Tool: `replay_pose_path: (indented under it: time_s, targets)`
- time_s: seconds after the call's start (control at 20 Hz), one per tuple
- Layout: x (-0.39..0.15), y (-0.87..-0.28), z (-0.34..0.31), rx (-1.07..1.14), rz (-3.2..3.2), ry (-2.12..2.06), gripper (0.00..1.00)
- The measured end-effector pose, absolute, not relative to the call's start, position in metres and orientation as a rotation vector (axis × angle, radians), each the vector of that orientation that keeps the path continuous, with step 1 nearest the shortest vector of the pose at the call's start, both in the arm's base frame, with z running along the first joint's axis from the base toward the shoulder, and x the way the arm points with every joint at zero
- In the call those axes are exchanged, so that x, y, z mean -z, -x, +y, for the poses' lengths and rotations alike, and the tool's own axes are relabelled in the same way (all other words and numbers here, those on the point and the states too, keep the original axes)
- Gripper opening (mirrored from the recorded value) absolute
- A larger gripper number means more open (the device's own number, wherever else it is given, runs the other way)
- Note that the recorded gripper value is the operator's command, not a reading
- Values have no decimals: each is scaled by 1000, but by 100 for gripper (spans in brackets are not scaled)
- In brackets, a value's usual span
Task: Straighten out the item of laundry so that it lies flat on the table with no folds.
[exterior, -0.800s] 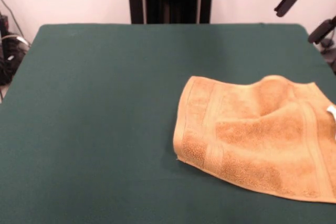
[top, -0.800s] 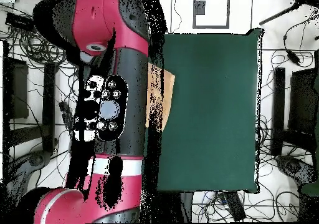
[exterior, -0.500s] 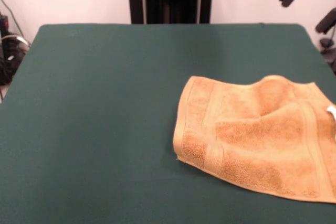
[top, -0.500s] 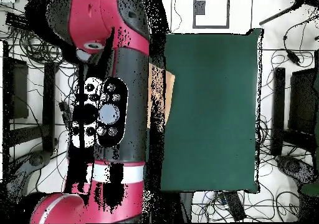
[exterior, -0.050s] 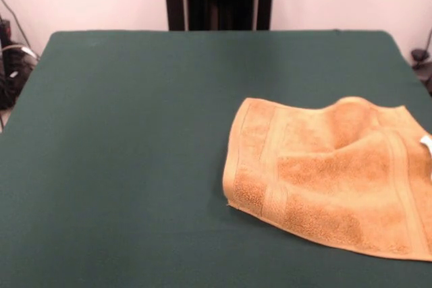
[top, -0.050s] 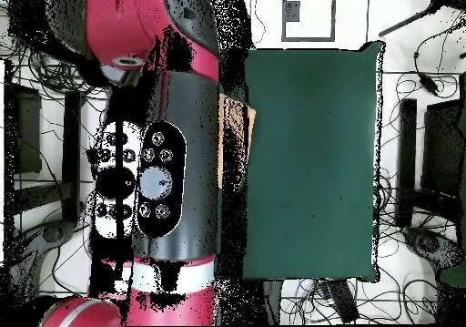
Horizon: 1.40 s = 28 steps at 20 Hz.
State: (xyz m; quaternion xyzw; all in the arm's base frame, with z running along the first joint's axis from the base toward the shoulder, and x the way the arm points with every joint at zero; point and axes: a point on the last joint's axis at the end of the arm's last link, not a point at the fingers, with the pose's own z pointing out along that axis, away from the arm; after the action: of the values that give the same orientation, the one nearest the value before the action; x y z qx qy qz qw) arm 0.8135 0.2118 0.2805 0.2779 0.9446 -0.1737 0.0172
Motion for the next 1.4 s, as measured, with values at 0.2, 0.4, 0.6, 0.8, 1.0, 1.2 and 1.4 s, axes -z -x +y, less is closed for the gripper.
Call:
replay_pose_path:
  time_s: [0.2,0.4,0.6,0.8,1.0,1.2,1.4]
  targets:
    - [-292,-816,213,512,2918,-849,100]
    - [-298,-817,213,492,2905,-837,100]
    - [-299,-818,209,474,2879,-824,100]
    - [-290,-818,198,457,2852,-816,100]
    - [-276,-816,184,456,2835,-814,100]
    - [-256,-813,162,454,2822,-826,100]
    - [-235,-807,141,468,2829,-839,100]
